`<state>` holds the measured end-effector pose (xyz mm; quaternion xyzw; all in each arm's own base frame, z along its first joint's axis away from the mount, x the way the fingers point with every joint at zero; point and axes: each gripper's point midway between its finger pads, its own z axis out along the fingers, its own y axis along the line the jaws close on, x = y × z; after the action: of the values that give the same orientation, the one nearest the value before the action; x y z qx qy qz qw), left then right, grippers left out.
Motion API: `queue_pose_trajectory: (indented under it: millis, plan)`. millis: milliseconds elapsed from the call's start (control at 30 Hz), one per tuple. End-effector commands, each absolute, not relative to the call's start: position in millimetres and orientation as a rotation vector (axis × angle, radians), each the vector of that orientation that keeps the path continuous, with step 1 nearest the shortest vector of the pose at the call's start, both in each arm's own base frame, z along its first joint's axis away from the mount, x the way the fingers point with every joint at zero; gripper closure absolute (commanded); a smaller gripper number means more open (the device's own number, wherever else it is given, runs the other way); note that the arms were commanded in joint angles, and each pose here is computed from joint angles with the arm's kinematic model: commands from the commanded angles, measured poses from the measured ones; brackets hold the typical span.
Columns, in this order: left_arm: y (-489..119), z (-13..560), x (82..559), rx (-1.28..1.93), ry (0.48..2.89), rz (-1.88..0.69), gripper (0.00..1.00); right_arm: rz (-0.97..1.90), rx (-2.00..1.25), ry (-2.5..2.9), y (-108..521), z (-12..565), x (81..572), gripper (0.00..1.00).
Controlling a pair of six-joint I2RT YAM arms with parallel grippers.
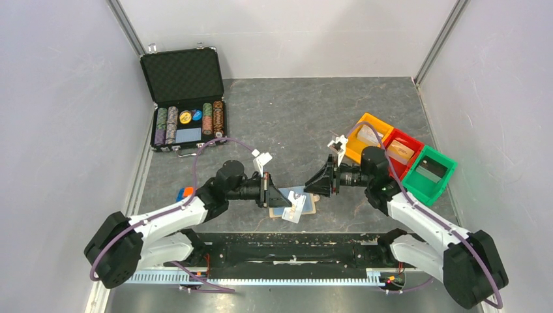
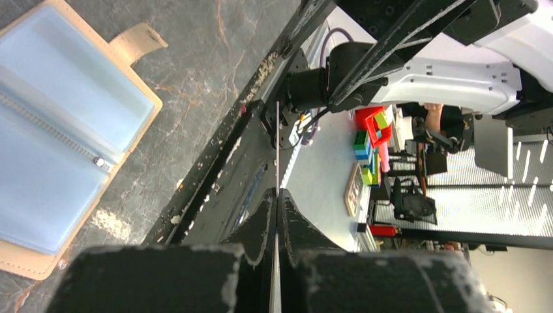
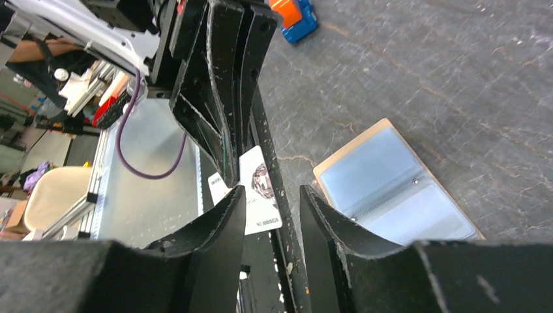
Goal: Take the credit cards out of the card holder
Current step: Place the credit card in the storage box.
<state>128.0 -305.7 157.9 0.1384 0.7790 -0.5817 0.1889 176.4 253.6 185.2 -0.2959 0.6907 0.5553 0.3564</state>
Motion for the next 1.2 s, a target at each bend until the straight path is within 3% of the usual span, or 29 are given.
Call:
queue_pose_trajectory:
  millis: [0, 600, 1167]
  plan:
    - [-308, 165, 120, 0.549, 2.182, -1.639, 0.98, 1.466, -0.87, 1.736, 257, 196, 172, 0.62]
    - [-312, 171, 114, 0.584, 2.169, -1.712, 0.98, 1.56, -0.985, 1.723, 273, 178, 151, 0.62]
    - [-312, 173, 112, 0.603, 2.153, -1.73, 0.98, 1.602, -1.033, 1.726, 280, 171, 140, 0.7]
